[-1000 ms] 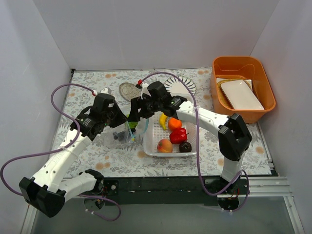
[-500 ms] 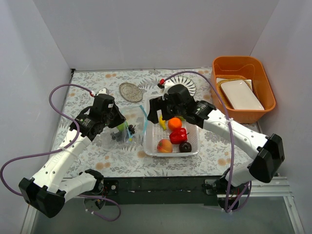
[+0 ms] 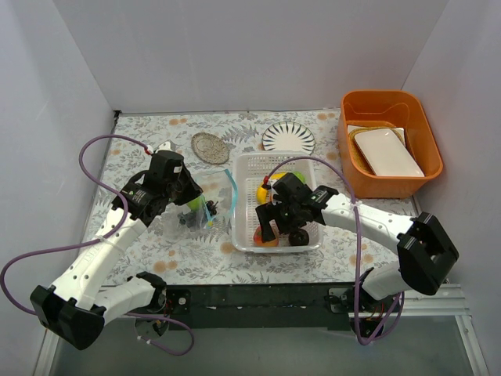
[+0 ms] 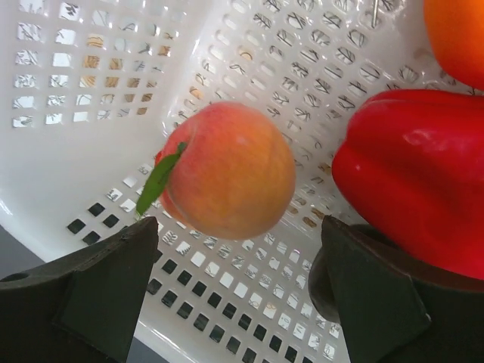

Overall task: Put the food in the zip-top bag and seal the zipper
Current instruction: Place the fake fruit in the zipper food storage bag, then pick up the fake fruit from the bin.

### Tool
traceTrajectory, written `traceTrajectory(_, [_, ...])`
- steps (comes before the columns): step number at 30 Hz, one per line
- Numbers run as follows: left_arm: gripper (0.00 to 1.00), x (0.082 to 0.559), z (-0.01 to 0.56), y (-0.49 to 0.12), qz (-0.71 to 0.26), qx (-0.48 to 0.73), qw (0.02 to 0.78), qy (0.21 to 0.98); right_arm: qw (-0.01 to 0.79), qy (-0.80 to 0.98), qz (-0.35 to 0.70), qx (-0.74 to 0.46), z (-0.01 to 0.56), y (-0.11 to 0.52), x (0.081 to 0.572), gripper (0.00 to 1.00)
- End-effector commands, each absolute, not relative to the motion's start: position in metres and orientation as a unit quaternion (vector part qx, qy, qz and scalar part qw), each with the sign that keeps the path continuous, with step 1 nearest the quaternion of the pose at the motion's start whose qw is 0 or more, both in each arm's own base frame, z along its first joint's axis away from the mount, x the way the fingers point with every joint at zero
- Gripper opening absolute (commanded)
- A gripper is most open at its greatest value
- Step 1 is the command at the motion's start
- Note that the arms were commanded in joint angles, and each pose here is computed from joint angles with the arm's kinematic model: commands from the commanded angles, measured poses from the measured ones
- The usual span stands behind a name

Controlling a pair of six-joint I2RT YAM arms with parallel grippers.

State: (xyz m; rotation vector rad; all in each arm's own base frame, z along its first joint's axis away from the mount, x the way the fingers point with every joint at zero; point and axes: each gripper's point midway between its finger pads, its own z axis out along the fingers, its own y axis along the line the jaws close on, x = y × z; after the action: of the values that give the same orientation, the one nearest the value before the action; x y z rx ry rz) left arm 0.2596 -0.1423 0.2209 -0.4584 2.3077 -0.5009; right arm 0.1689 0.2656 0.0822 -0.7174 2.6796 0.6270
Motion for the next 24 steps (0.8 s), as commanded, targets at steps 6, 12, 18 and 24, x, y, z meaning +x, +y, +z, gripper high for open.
traceTrajectory(6, [0.0, 0.262, 0.226, -0.144, -0.205, -0.176, 0.369, 0.889, 0.16, 0.913, 0.277, -0.255, 0.094, 0.293, 0.172, 0.95])
traceTrajectory(12, [0.0, 0.262, 0.223, -0.144, -0.203, -0.173, 0.365, 0.892, 0.155, 0.911, 0.286, -0.252, 0.085, 0.297, 0.17, 0.96])
traceTrajectory(18, [0.0, 0.262, 0.223, -0.145, -0.204, -0.172, 0.365, 0.892, 0.14, 0.915, 0.285, -0.247, 0.072, 0.3, 0.169, 0.86])
traceTrajectory(24, [0.0, 0.263, 0.225, -0.145, -0.204, -0.173, 0.367, 0.891, 0.154, 0.916, 0.281, -0.243, 0.075, 0.298, 0.174, 0.56])
